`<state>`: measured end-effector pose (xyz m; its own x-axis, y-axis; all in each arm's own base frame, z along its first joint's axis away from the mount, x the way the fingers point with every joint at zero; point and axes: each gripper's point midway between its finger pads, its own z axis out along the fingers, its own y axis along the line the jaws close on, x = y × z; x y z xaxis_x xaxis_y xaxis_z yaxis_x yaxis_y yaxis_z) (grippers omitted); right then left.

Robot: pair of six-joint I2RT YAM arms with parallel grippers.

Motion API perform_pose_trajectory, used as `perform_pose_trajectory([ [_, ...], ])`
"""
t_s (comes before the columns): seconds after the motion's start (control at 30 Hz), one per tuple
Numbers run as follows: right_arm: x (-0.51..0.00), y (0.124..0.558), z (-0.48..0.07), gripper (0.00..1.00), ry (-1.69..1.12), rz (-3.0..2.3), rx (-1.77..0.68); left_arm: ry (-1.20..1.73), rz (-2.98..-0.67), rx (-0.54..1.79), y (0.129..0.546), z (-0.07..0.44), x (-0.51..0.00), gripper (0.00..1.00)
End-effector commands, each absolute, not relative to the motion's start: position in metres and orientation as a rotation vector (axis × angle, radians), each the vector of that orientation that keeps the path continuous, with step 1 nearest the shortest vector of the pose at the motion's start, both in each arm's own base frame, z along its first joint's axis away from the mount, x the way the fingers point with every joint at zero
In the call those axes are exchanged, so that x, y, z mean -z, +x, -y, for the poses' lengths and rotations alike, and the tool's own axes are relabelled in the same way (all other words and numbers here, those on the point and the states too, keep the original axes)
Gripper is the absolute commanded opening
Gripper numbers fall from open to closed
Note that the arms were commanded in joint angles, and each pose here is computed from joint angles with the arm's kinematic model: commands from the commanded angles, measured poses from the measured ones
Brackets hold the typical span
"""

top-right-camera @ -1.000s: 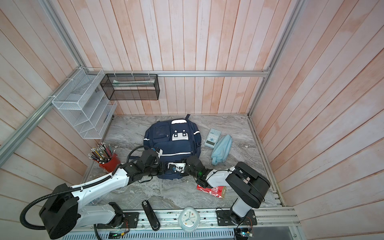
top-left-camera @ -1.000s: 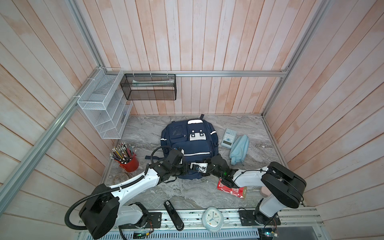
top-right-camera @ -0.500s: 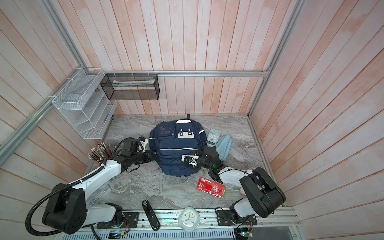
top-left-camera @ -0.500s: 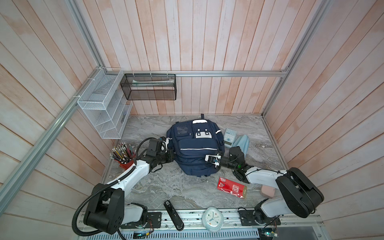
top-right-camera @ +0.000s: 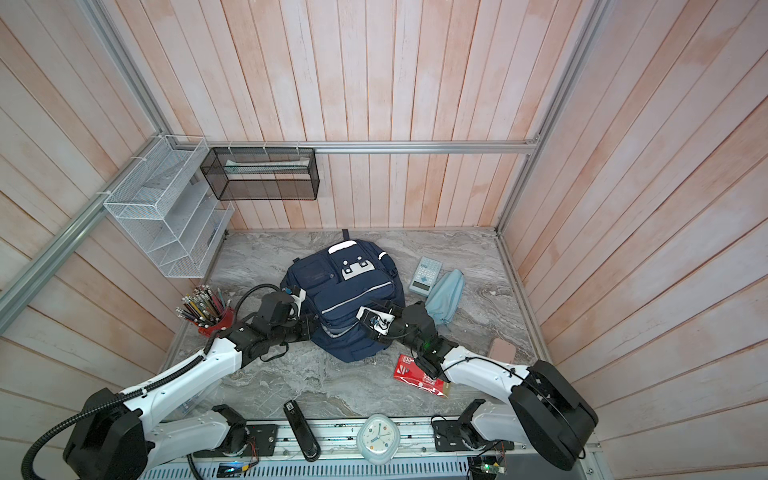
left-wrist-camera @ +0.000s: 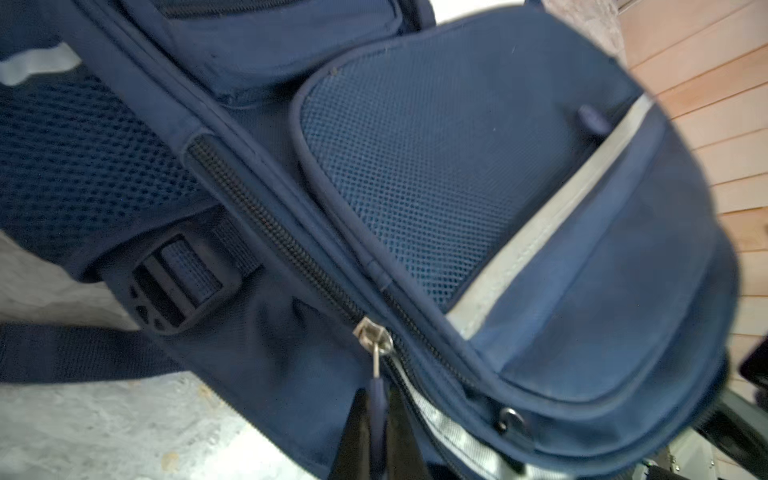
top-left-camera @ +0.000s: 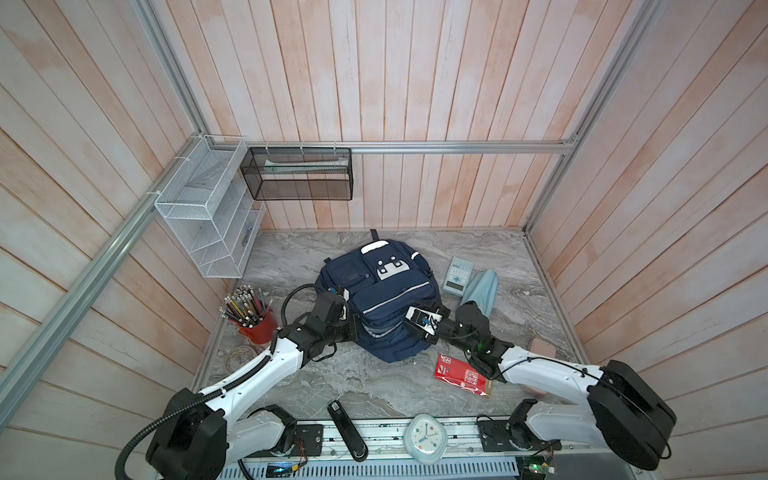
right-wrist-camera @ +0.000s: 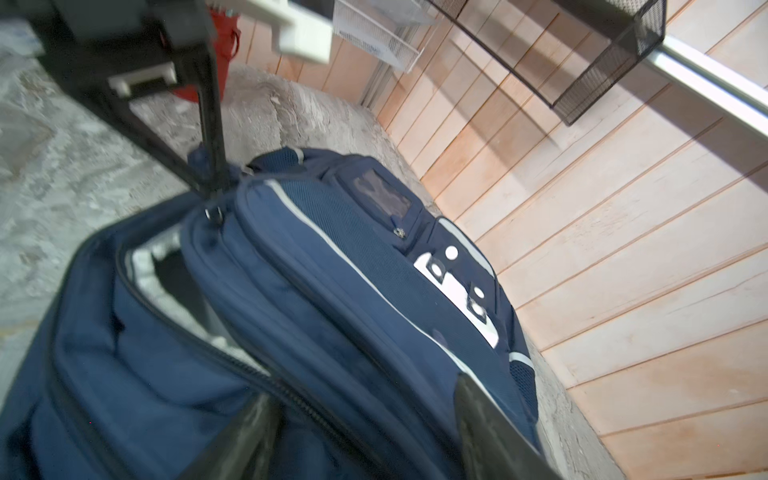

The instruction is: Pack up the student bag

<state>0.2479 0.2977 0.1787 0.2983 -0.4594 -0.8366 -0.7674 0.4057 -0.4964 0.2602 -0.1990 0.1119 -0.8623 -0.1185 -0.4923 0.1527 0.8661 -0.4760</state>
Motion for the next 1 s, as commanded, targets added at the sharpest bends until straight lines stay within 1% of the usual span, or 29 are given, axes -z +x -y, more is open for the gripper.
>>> perform_pose_trajectory([
  [0.0,-0.166,0.229,-0.307,0.68,-1.192,-1.370,-0.289,0.011,-2.496,0.789,0.254,0.220,-0.113,0.00],
  [0.1,-0.152,0.236,-0.323,0.68,-1.221,-1.406,-0.247,0.033,-2.507,0.830,0.247,0.232,-0.110,0.00],
  [0.27,-0.105,0.247,-0.336,0.65,-1.355,-1.461,-0.112,0.045,-2.506,0.821,0.242,0.236,-0.114,0.00],
  [0.33,-0.102,0.251,-0.339,0.65,-1.342,-1.475,-0.112,0.040,-2.503,0.810,0.241,0.233,-0.114,0.00],
  [0.37,-0.100,0.253,-0.340,0.61,-1.349,-1.479,-0.104,0.035,-2.502,0.807,0.241,0.232,-0.114,0.00],
  [0.4,-0.100,0.254,-0.341,0.52,-1.345,-1.486,-0.100,0.032,-2.504,0.796,0.242,0.230,-0.112,0.00],
  [0.43,-0.098,0.256,-0.342,0.36,-1.351,-1.492,-0.090,0.026,-2.510,0.775,0.242,0.228,-0.109,0.00],
  [0.5,-0.095,0.253,-0.342,0.15,-1.383,-1.495,-0.095,0.012,-2.512,0.732,0.246,0.221,-0.104,0.00],
  [0.53,-0.094,0.251,-0.341,0.03,-1.396,-1.492,-0.095,0.005,-2.512,0.711,0.249,0.216,-0.103,0.00],
  [0.57,-0.092,0.249,-0.339,0.00,-1.413,-1.487,-0.088,-0.011,-2.509,0.686,0.255,0.208,-0.102,0.00],
  [0.67,-0.091,0.243,-0.329,0.00,-1.438,-1.477,-0.083,-0.087,-2.484,0.589,0.272,0.178,-0.101,0.01],
  [0.77,-0.094,0.220,-0.325,0.00,-1.497,-1.400,-0.189,-0.143,-2.462,0.465,0.290,0.151,-0.104,0.01],
  [0.9,-0.099,0.208,-0.324,0.00,-1.534,-1.314,-0.227,-0.176,-2.460,0.415,0.310,0.136,-0.105,0.01],
  [0.97,-0.105,0.209,-0.325,0.00,-1.526,-1.294,-0.231,-0.174,-2.457,0.409,0.317,0.135,-0.106,0.04],
])
